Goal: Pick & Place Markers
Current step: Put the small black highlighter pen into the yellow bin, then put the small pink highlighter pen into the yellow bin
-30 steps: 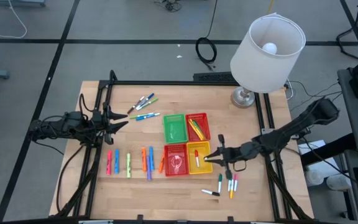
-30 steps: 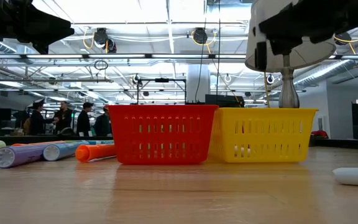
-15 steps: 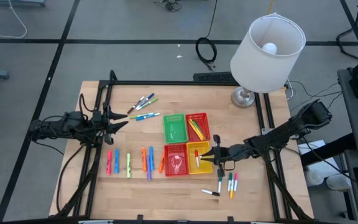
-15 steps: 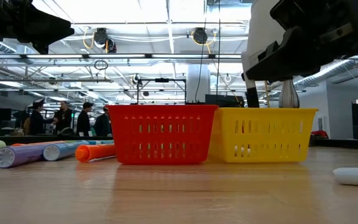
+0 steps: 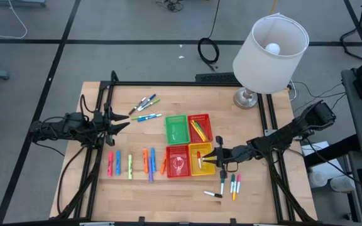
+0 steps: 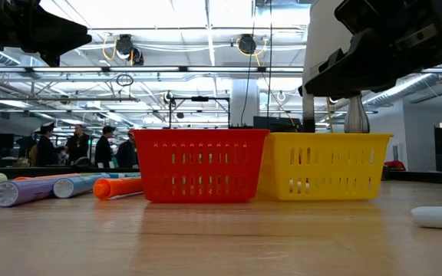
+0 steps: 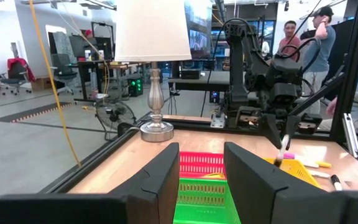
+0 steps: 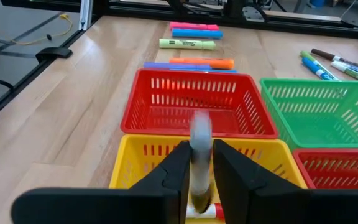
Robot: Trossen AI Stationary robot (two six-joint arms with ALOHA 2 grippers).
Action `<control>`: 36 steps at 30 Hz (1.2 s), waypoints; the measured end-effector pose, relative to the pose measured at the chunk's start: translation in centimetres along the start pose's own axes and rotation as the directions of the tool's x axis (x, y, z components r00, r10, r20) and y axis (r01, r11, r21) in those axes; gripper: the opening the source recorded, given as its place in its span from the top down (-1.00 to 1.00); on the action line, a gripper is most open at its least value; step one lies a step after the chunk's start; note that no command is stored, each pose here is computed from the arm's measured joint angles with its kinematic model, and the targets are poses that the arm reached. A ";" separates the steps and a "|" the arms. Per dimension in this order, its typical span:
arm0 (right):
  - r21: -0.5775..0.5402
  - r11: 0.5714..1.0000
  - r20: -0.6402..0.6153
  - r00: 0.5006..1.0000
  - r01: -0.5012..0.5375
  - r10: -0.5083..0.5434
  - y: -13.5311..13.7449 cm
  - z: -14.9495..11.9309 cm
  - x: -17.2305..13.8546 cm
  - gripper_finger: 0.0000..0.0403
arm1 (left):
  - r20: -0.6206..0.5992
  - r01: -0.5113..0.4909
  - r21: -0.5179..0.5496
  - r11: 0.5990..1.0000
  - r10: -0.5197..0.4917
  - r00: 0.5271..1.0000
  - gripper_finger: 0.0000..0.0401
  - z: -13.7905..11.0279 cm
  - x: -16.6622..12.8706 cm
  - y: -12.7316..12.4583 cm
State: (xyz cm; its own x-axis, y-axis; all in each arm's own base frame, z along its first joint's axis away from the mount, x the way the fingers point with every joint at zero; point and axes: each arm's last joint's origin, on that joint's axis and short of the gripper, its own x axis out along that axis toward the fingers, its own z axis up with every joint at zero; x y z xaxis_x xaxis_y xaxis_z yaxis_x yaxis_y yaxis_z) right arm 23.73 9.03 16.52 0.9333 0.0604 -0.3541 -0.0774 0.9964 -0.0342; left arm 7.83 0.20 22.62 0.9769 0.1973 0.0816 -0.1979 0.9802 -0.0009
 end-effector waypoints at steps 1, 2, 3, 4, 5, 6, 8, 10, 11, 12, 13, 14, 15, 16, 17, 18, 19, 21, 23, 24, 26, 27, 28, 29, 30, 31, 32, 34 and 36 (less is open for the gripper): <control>0.000 1.000 0.000 1.000 0.000 0.000 0.0 0.0 0.0 0.70 | -0.001 0.000 0.000 1.000 0.000 1.000 0.33 0.0 0.0 0.0; 0.000 1.000 0.000 1.000 0.000 0.000 0.0 0.0 0.0 0.70 | 0.000 0.000 0.000 1.000 0.000 1.000 0.33 0.0 0.0 0.0; 0.004 1.000 0.000 1.000 0.000 0.000 0.0 0.0 0.0 0.70 | 0.000 0.000 0.000 1.000 0.000 1.000 0.33 0.0 0.0 0.0; 0.009 1.000 0.000 1.000 0.000 0.000 0.0 0.0 0.0 0.70 | 0.000 0.000 0.000 1.000 0.000 1.000 0.33 0.0 0.0 0.0; 0.012 1.000 0.000 1.000 0.000 0.000 0.0 0.0 0.0 0.70 | 0.000 0.000 0.000 1.000 0.000 1.000 0.33 0.0 0.0 0.0; 0.015 1.000 0.000 1.000 0.000 0.000 0.0 0.0 0.0 0.70 | 0.000 0.000 0.000 1.000 0.000 1.000 0.33 0.0 0.0 0.0; 0.015 1.000 -0.001 1.000 0.000 0.000 0.0 0.0 0.0 0.70 | 0.000 0.000 0.000 1.000 0.000 1.000 0.33 0.0 0.0 0.0; 0.015 1.000 0.000 1.000 0.000 0.000 0.0 0.0 0.0 0.70 | 0.000 0.000 0.000 1.000 0.000 1.000 0.33 0.0 0.0 0.0; 0.015 1.000 -0.001 1.000 0.000 0.000 0.0 0.0 0.0 0.70 | 0.000 0.000 0.000 1.000 0.000 1.000 0.33 0.0 0.0 0.0; 0.015 1.000 -0.001 1.000 0.000 0.000 0.0 0.0 0.0 0.70 | 0.000 0.000 0.000 1.000 0.000 1.000 0.33 0.0 0.0 0.0; 0.015 1.000 0.000 1.000 0.000 0.000 0.0 0.0 0.0 0.70 | 0.000 0.000 0.000 1.000 0.000 1.000 0.33 0.0 0.0 0.0; 0.015 1.000 0.000 1.000 0.000 0.000 0.0 0.0 0.0 0.70 | 0.000 0.000 0.000 1.000 0.000 1.000 0.33 0.0 0.0 0.0; 0.015 1.000 0.000 1.000 0.000 0.000 0.0 0.0 0.0 0.70 | 0.000 0.000 0.000 1.000 0.000 1.000 0.33 0.0 0.0 0.0; 0.015 1.000 -0.001 1.000 0.000 0.000 0.0 0.0 0.0 0.70 | 0.000 0.000 0.000 1.000 0.000 1.000 0.33 0.0 0.0 0.0; 0.015 1.000 0.000 1.000 0.000 0.000 0.0 0.0 0.0 0.70 | 0.000 0.000 0.000 1.000 0.000 1.000 0.33 0.0 0.0 0.0; 0.014 1.000 0.000 1.000 0.000 0.000 0.0 0.0 0.0 0.70 | 0.000 0.000 0.000 1.000 0.000 1.000 0.33 0.0 0.0 0.0; 0.006 1.000 0.005 1.000 0.000 0.000 0.0 0.0 0.0 0.70 | 0.000 0.000 0.000 1.000 0.000 1.000 0.33 0.0 0.0 0.0; -0.005 1.000 0.034 0.999 -0.003 0.003 0.0 0.3 0.0 0.70 | 0.000 0.000 0.000 1.000 0.000 1.000 0.33 0.0 0.0 0.0; 0.002 1.000 0.085 0.996 -0.013 0.013 0.2 0.8 -0.1 0.70 | 0.000 0.000 0.000 1.000 0.000 1.000 0.33 0.0 0.0 0.0; 0.008 1.000 0.107 0.994 -0.021 0.020 0.3 1.1 -0.3 0.70 | -0.001 0.000 0.000 1.000 0.000 1.000 0.33 0.0 0.0 0.0; 0.020 0.999 0.152 0.988 -0.040 0.037 0.6 1.7 -0.6 0.70 | 0.000 0.000 0.000 1.000 0.000 1.000 0.33 0.0 0.0 0.0; 0.020 0.998 0.166 0.985 -0.051 0.047 0.8 1.9 -0.8 0.70 | 0.000 0.000 0.000 1.000 0.000 1.000 0.33 0.0 0.0 0.0; 0.022 0.998 0.179 0.982 -0.061 0.056 0.9 2.1 -1.1 0.70 | 0.000 0.000 0.000 1.000 0.000 1.000 0.33 0.0 0.0 0.0; 0.023 0.996 0.194 0.978 -0.081 0.075 1.0 2.4 -1.3 0.70 | 0.000 0.000 0.000 1.000 0.000 1.000 0.33 0.0 0.0 0.0; 0.022 0.995 0.206 0.974 -0.102 0.096 1.0 2.6 -1.5 0.70 | 0.000 0.000 0.000 1.000 0.000 1.000 0.33 0.0 0.0 0.0; 0.019 0.992 0.214 0.969 -0.128 0.121 1.1 2.8 -1.7 0.70 | 0.001 0.000 0.000 1.000 0.000 1.000 0.33 0.0 0.0 0.0; 0.018 0.989 0.224 0.964 -0.148 0.141 1.2 3.0 -1.9 0.70 | 0.001 0.000 0.000 1.000 0.000 1.000 0.33 0.0 0.0 0.0; 0.044 0.983 0.236 0.958 -0.180 0.165 1.1 3.3 -2.3 0.70 | 0.000 0.000 0.000 1.000 0.000 1.000 0.33 0.0 0.0 0.0; 0.077 0.980 0.228 0.960 -0.186 0.164 1.0 3.4 -2.6 0.70 | 0.000 0.000 0.000 1.000 0.000 1.000 0.33 0.0 0.0 0.0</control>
State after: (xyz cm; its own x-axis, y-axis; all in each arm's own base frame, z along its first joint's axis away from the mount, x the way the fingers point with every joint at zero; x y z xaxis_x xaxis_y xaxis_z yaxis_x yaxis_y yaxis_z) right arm 22.45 10.11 20.58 0.9629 0.2352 -0.1326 -0.2225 0.9694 0.1042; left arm 7.83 0.21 22.62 0.9769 0.1973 0.0817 -0.1979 0.9802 -0.0011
